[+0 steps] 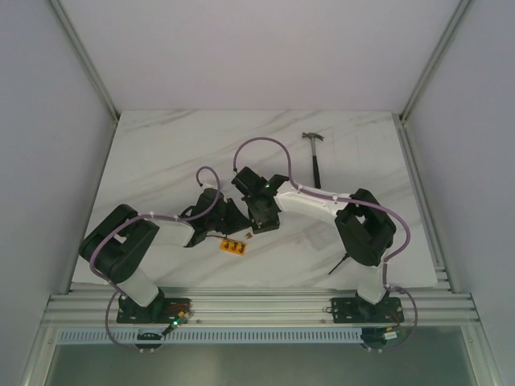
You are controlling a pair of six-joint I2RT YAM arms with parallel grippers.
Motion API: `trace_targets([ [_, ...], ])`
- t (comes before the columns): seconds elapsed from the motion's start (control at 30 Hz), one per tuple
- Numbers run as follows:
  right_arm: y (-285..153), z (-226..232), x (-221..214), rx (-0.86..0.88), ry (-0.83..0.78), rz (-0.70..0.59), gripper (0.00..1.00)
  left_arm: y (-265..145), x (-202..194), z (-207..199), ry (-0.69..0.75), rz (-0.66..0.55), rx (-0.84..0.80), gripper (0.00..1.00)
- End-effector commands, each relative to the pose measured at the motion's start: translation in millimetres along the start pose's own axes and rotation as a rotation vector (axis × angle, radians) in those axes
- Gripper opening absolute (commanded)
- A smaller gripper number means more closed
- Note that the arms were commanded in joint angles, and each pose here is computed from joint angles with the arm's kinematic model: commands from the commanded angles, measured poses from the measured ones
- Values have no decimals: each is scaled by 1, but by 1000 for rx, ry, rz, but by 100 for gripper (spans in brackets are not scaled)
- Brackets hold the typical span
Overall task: Snap on the fuse box
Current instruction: Install the fuse at the fuse box base.
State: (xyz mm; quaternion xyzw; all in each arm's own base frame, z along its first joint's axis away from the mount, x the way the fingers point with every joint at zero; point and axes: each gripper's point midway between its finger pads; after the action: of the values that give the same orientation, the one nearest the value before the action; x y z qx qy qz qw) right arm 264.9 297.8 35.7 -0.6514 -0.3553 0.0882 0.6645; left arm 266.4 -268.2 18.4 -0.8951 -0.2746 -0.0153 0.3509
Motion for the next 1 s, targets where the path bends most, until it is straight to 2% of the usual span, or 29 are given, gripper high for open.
trace_targets([
  [0.0,46,5,-75,7,-36,245,0,0,-10,18,-14,20,57,30],
  [0.07,23,10,-42,42,1,133,2,0,-9,18,-14,18,58,30],
  [0.17,-6,12,-8,57,59,7,10,1,-9,17,-15,21,56,30],
  [0.23,-18,9,3,48,93,-37,20,2,-10,18,-18,24,56,30],
  [0.37,-29,3,7,26,130,-65,24,1,-9,16,-17,22,54,30],
  [0.77,-10,-2,-17,-19,131,18,19,3,-10,16,-17,26,56,30],
  [0.97,0,0,-22,-19,114,44,8,3,-10,17,-16,25,57,30],
])
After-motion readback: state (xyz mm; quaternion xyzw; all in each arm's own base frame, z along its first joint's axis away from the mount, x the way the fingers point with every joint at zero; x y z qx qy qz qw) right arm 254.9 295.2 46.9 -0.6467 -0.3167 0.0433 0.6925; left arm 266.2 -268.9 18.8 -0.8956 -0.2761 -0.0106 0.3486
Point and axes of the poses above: each gripper's point midway between its finger pads, its own y axis out along the fingers, its own z axis along the line the jaws close on, x = y × z, and after that the axes turned 6 degrees about -y, right-handed
